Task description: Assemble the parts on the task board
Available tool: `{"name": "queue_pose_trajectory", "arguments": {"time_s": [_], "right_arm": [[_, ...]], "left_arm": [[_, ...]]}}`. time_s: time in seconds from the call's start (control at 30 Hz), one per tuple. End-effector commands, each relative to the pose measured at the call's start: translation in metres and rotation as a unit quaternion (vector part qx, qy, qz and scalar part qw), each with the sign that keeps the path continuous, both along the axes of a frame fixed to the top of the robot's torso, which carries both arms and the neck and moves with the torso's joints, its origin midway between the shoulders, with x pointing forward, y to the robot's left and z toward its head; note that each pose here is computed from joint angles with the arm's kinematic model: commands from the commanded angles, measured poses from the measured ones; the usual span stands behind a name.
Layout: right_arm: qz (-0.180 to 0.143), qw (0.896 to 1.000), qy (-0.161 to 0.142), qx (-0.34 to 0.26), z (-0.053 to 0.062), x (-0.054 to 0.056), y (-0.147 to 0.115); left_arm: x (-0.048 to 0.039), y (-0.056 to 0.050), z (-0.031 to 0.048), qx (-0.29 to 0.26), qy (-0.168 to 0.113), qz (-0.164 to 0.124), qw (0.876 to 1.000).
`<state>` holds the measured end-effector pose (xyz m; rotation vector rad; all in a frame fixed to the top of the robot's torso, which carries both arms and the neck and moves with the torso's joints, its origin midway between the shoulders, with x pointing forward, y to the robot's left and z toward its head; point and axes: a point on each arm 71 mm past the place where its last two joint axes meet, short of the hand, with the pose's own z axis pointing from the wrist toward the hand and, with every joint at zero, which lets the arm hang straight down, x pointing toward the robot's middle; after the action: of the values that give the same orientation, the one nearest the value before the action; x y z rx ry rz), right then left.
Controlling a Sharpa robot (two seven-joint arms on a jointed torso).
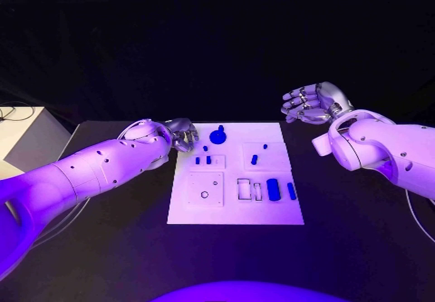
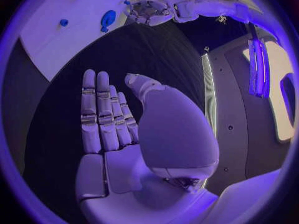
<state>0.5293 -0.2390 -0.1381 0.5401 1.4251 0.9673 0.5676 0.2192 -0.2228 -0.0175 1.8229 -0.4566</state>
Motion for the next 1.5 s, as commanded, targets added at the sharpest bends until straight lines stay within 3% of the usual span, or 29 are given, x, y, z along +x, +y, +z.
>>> {"name": "queue_pose_trajectory", "arguments": {"time_s": [0.03, 0.13, 0.33, 0.43, 0.47, 0.57, 0.7, 0.8, 1.0, 1.17, 1.5], "right_arm": [[0.049, 0.995, -0.010, -0.082, -0.002, -0.001, 0.006], [0.059, 0.990, -0.015, -0.128, -0.004, 0.001, 0.006], [0.078, 0.969, -0.033, -0.233, -0.009, 0.002, 0.010], [0.085, 0.951, -0.039, -0.294, -0.014, 0.002, 0.014], [0.086, 0.941, -0.044, -0.324, -0.016, 0.003, 0.016], [0.080, 0.926, -0.055, -0.366, -0.020, 0.005, 0.020], [0.067, 0.910, -0.069, -0.403, -0.026, 0.007, 0.025], [0.062, 0.901, -0.073, -0.423, -0.031, 0.009, 0.029], [0.068, 0.891, -0.059, -0.445, -0.045, 0.011, 0.039], [0.072, 0.887, -0.049, -0.454, -0.057, 0.014, 0.046], [0.084, 0.882, -0.034, -0.463, -0.074, 0.016, 0.059]], "left_arm": [[0.0037, 0.008, 0.0128, -0.047, -0.049, 0.019, 0.998], [0.0057, 0.017, 0.0220, -0.107, -0.057, 0.041, 0.992], [0.0000, 0.029, 0.0374, -0.284, -0.014, 0.056, 0.957], [-0.0097, 0.031, 0.0438, -0.384, 0.030, 0.047, 0.922], [-0.0168, 0.031, 0.0452, -0.430, 0.053, 0.042, 0.900], [-0.0299, 0.033, 0.0463, -0.493, 0.083, 0.031, 0.866], [-0.0466, 0.035, 0.0457, -0.550, 0.109, 0.020, 0.828], [-0.0575, 0.037, 0.0440, -0.578, 0.123, 0.014, 0.807], [-0.0743, 0.034, 0.0447, -0.612, 0.137, 0.000, 0.779], [-0.0819, 0.029, 0.0463, -0.626, 0.141, -0.008, 0.767], [-0.0886, 0.023, 0.0476, -0.625, 0.149, -0.017, 0.766]]}}
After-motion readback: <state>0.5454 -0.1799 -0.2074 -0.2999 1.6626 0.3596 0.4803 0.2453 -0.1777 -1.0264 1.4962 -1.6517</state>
